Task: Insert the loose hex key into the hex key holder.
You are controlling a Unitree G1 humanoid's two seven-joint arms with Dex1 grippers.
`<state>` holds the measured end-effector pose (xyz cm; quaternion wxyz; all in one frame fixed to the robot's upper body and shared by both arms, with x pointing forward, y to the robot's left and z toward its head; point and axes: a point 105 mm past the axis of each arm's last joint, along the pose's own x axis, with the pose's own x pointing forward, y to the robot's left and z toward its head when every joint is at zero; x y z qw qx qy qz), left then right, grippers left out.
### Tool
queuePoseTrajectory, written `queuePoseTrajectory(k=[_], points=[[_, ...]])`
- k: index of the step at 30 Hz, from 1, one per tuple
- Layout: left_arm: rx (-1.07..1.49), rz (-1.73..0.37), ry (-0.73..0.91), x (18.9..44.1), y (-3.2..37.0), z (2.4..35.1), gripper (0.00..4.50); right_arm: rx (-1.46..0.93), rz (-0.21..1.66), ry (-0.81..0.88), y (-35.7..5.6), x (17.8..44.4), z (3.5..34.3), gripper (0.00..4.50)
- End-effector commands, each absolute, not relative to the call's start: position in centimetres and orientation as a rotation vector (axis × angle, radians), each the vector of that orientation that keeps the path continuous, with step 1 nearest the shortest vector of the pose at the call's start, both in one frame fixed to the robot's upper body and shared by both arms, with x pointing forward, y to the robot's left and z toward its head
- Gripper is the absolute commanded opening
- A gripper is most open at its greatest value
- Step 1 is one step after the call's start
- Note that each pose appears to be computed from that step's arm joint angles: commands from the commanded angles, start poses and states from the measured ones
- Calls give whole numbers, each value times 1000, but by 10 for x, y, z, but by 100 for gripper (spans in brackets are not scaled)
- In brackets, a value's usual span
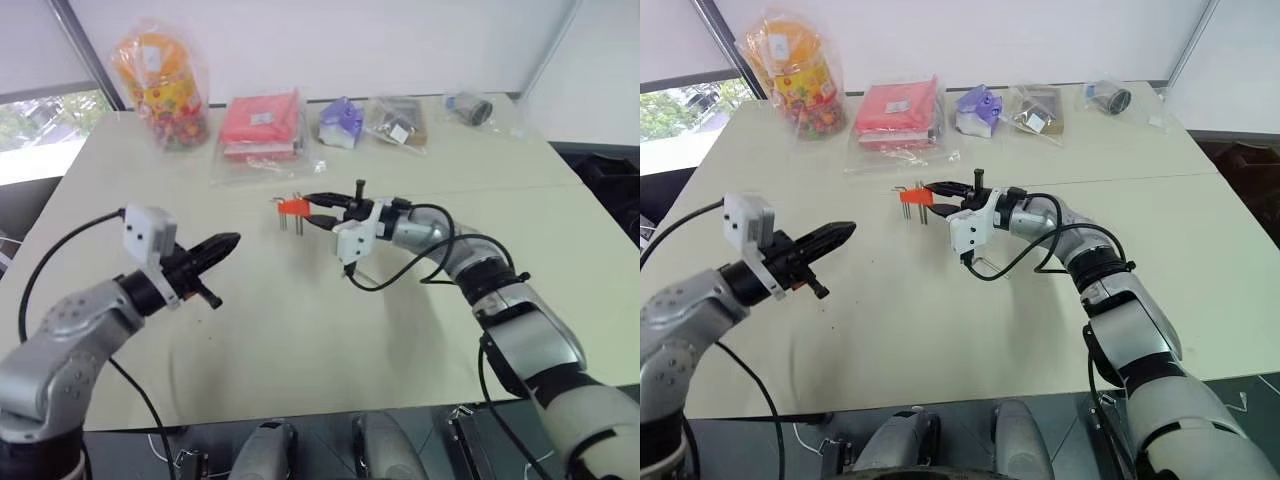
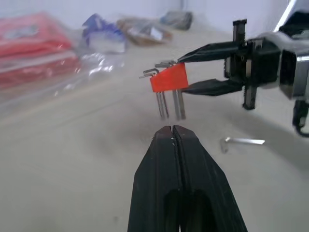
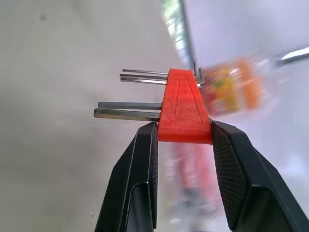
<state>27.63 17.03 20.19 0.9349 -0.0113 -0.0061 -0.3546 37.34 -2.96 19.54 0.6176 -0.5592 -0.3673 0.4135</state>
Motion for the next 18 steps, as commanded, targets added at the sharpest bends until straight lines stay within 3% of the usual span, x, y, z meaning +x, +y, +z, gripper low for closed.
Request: queuePoseTrajectory(k=[1, 9, 16, 18], points=[[-65, -823, -43, 280, 167, 222, 0, -1277, 858, -1065, -24, 356, 234, 102], [-123, -1042, -64, 290, 142, 256, 0, -1273, 812, -1185, -26, 335, 250, 102], [-89, -1083, -11, 292, 132, 248, 0, -1253, 810, -1176, -26, 331, 252, 102], [-85, -1073, -11, 292, 133, 248, 54, -1258, 810, -1164, -27, 332, 252, 102]])
